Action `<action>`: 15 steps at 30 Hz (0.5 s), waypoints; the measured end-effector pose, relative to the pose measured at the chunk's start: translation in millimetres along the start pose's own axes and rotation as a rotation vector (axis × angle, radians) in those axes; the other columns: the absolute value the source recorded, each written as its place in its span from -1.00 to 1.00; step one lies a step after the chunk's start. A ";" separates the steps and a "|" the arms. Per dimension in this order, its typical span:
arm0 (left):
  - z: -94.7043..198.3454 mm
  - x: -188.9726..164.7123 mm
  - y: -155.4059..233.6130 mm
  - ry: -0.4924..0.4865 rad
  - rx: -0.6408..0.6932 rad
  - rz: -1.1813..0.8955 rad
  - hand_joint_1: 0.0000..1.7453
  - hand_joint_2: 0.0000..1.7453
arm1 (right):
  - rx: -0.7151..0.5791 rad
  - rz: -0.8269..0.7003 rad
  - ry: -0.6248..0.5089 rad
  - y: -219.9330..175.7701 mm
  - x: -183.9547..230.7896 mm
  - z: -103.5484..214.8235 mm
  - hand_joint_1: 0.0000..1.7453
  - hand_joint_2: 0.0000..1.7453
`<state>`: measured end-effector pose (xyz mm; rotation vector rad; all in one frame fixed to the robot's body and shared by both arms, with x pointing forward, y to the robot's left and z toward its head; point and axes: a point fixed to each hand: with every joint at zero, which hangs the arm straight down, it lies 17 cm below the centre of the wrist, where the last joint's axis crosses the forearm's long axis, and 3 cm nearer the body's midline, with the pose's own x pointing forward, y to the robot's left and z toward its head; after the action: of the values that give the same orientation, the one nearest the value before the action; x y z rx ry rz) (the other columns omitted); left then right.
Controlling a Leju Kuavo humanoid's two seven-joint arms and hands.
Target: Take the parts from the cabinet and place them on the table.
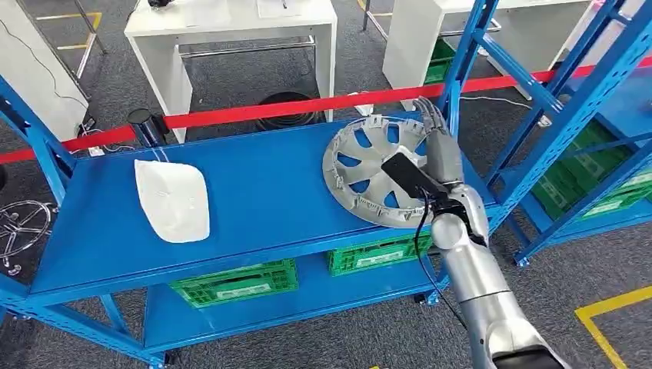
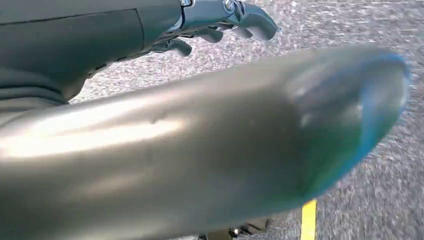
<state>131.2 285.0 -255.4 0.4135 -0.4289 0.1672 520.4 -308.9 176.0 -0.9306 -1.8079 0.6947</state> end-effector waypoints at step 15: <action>0.5 0.1 0.6 0.002 0.015 -0.030 -1.00 -1.00 | 0.230 -0.182 0.034 66.3 -21.1 32.6 -1.00 1.00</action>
<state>130.9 285.3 -254.7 0.4338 -0.4193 0.1418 515.2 -292.0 101.2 -0.6141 -1.7150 0.7476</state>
